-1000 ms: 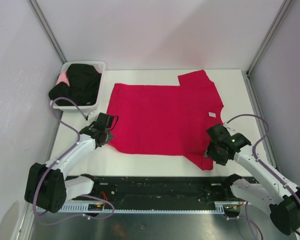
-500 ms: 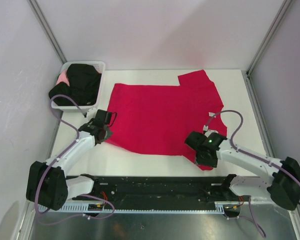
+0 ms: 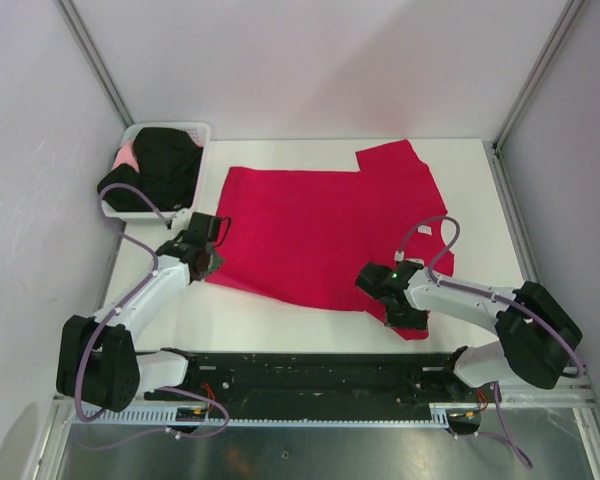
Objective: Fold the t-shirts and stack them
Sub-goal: Grap the side of the flattened tshirt closest away from the robot with both arms
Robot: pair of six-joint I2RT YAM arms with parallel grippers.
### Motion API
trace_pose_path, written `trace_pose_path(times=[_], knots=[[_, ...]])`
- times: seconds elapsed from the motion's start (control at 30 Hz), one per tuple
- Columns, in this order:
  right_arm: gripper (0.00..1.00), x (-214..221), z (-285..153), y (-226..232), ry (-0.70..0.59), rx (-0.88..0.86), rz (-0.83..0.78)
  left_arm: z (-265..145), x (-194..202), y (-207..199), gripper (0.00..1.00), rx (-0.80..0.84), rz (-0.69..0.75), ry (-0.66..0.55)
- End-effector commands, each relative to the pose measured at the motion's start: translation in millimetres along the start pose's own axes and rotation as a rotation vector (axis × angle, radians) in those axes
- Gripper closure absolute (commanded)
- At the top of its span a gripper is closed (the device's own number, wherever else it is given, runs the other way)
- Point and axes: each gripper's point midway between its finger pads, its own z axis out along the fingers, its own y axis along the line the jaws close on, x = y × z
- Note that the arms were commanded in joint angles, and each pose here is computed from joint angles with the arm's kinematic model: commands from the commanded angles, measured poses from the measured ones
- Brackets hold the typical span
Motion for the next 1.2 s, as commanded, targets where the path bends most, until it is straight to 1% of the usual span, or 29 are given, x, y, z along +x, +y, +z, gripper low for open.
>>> trace_pose_path(times=[0.0, 0.07, 0.27, 0.37, 0.43, 0.53, 0.67, 0.83, 1.0, 1.17], knots=[[0.49, -16, -2, -6, -0.063, 0.037, 0.021, -6, -15, -6, 1.00, 0.025, -0.007, -0.037], [0.53, -14, -4, -9, -0.057, 0.037, 0.026, -7, -15, -5, 1.00, 0.026, -0.009, -0.040], [0.78, -11, -13, -20, -0.039, 0.014, 0.063, -5, -14, 0, 1.00, 0.015, -0.015, -0.040], [0.94, -10, -19, -24, -0.017, -0.019, 0.086, -5, -15, 1, 1.00, 0.014, -0.017, -0.043], [0.99, -10, -26, -25, -0.004, -0.064, 0.115, -6, -17, 2, 1.00, 0.013, -0.018, -0.046], [1.00, -13, -40, -24, 0.019, -0.174, 0.179, -6, -18, 2, 1.00, 0.012, -0.016, -0.050], [1.00, -30, -73, -26, 0.026, -0.362, 0.296, -7, -19, 4, 1.00, 0.010, -0.014, -0.056], [1.00, -63, -116, -39, -0.032, -0.510, 0.430, -8, -20, 6, 1.00, 0.011, -0.014, -0.064], [1.00, -92, -124, -43, -0.108, -0.546, 0.528, -8, -27, 1, 1.00, 0.011, -0.019, -0.069], [1.00, -133, -110, -49, -0.188, -0.511, 0.614, 4, -36, -13, 1.00, -0.015, 0.013, -0.050]])
